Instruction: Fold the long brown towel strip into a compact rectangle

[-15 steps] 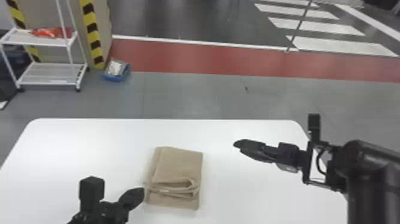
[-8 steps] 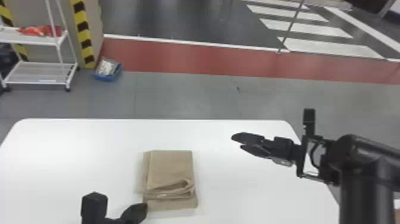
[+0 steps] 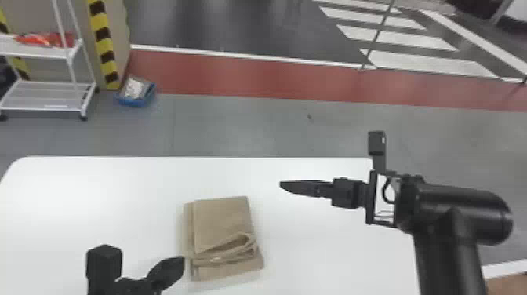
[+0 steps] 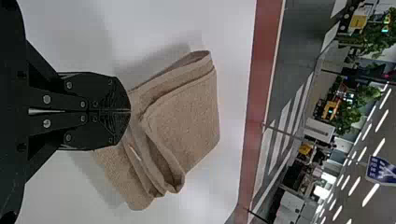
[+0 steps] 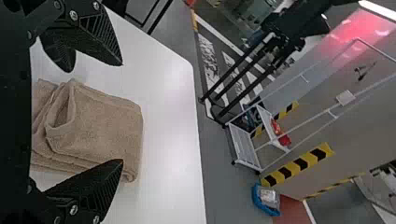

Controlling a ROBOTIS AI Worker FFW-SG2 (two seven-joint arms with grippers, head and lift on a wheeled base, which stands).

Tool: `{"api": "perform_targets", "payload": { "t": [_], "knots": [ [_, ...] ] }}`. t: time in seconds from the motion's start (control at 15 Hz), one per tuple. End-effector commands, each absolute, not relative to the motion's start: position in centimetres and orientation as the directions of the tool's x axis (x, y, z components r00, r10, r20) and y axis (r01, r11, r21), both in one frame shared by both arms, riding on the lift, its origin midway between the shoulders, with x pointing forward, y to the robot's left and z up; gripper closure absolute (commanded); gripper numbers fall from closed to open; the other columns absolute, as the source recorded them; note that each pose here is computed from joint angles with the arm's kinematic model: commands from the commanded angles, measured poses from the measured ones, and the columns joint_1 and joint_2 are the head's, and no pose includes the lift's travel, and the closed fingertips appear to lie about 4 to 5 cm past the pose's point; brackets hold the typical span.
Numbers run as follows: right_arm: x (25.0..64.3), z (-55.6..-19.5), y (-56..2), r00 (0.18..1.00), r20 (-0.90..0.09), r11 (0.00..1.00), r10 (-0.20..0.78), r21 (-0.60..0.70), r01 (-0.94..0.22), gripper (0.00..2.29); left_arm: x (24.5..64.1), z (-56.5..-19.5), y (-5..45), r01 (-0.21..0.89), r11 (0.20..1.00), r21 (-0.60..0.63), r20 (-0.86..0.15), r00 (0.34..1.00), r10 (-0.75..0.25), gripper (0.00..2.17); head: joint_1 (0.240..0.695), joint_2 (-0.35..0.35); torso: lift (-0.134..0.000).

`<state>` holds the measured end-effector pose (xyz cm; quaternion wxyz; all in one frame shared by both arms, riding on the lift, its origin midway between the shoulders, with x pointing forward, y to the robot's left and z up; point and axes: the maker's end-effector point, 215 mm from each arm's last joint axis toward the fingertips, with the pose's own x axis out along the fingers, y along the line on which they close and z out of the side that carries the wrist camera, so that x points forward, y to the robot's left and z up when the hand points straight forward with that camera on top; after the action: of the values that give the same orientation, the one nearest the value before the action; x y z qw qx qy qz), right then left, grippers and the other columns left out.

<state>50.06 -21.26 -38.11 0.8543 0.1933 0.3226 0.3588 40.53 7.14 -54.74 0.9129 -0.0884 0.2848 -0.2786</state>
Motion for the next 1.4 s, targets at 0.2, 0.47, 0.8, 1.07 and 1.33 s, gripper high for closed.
{"api": "perform_targets", "payload": {
  "t": [0.2,0.47,0.8,1.07,1.33],
  "knots": [
    [51.0,-39.8,-15.8,0.457,-0.582,0.546,0.672,-0.027,-0.837,0.24,40.0,-54.7,11.7,0.388,0.863,-0.324,-0.499,0.705,-0.504,1.38,0.695,-0.099,0.0],
    [49.4,-43.3,-15.0,0.407,-0.691,0.339,0.597,-0.243,-0.909,0.28,39.9,-55.9,12.6,0.344,0.884,-0.315,-0.546,0.696,-0.466,1.38,0.695,-0.038,0.0],
    [46.4,-47.5,-10.6,0.276,-0.73,0.019,0.626,-0.34,-0.94,0.41,39.3,-56.3,12.9,0.336,0.885,-0.321,-0.552,0.694,-0.463,1.38,0.695,-0.008,0.0],
    [45.0,-51.1,-8.3,0.208,-0.783,-0.074,0.587,-0.308,-0.948,0.46,38.7,-56.4,13.8,0.329,0.889,-0.319,-0.554,0.696,-0.457,1.38,0.695,0.046,0.0],
    [44.6,-53.2,-8.1,0.193,-0.811,-0.089,0.553,-0.288,-0.954,0.47,38.5,-56.4,13.9,0.332,0.887,-0.322,-0.554,0.693,-0.461,1.38,0.695,0.075,0.0]
  ]
}}
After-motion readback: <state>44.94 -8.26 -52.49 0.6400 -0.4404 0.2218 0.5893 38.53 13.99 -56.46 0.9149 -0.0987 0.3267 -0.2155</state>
